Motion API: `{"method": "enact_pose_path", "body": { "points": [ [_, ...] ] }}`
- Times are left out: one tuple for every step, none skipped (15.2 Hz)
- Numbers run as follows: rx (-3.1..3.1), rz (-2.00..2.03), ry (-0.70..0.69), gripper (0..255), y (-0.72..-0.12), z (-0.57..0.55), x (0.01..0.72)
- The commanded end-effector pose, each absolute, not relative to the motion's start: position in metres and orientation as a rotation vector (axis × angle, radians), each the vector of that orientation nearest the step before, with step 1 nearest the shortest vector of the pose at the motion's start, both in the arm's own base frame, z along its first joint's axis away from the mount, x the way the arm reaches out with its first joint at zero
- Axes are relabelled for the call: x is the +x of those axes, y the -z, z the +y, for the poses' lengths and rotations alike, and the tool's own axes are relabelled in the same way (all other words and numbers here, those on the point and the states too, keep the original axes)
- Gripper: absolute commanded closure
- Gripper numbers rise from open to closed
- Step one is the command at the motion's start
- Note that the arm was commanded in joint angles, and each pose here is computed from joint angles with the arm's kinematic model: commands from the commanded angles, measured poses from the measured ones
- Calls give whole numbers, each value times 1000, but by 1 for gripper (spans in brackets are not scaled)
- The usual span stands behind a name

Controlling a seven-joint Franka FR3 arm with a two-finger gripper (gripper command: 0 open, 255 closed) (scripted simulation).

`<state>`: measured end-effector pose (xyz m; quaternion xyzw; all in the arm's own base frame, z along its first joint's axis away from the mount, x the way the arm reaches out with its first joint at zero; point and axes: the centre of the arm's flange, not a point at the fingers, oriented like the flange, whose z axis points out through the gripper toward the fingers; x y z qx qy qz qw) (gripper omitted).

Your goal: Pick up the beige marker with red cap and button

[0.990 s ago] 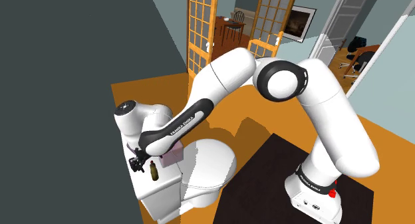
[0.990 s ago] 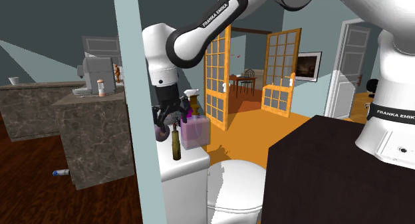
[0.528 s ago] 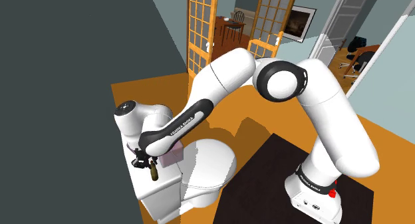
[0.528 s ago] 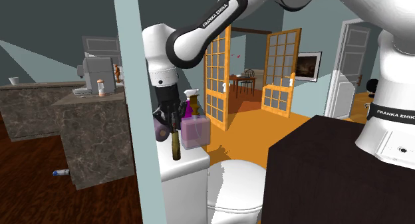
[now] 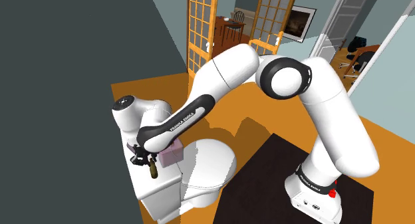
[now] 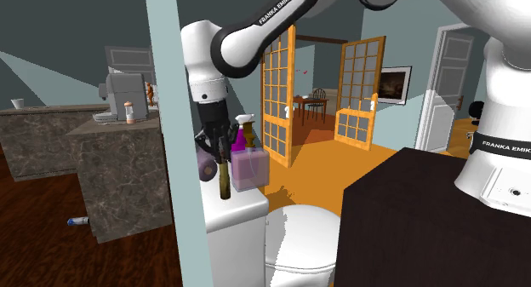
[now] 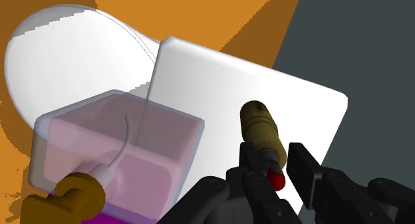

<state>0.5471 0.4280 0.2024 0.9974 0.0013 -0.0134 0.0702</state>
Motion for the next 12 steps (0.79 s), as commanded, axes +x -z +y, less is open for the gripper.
{"method": "enact_pose_path", "body": {
  "points": [
    [3001,4,41,255,-213,427,547],
    [3001,4,41,255,-218,427,547],
    [3001,4,41,255,-223,427,547],
    [3001,4,41,255,-229,427,547],
    [3001,4,41,255,-234,427,547],
    [3001,4,41,255,-239,427,547],
    [3001,4,41,255,-245,427,547],
    [3001,4,41,255,-250,427,547],
    [3001,4,41,255,-255,427,547],
    [3001,4,41,255,-260,427,547],
    [3001,4,41,255,-261,427,547],
    [3001,4,41,255,-261,427,547]
  ]
}}
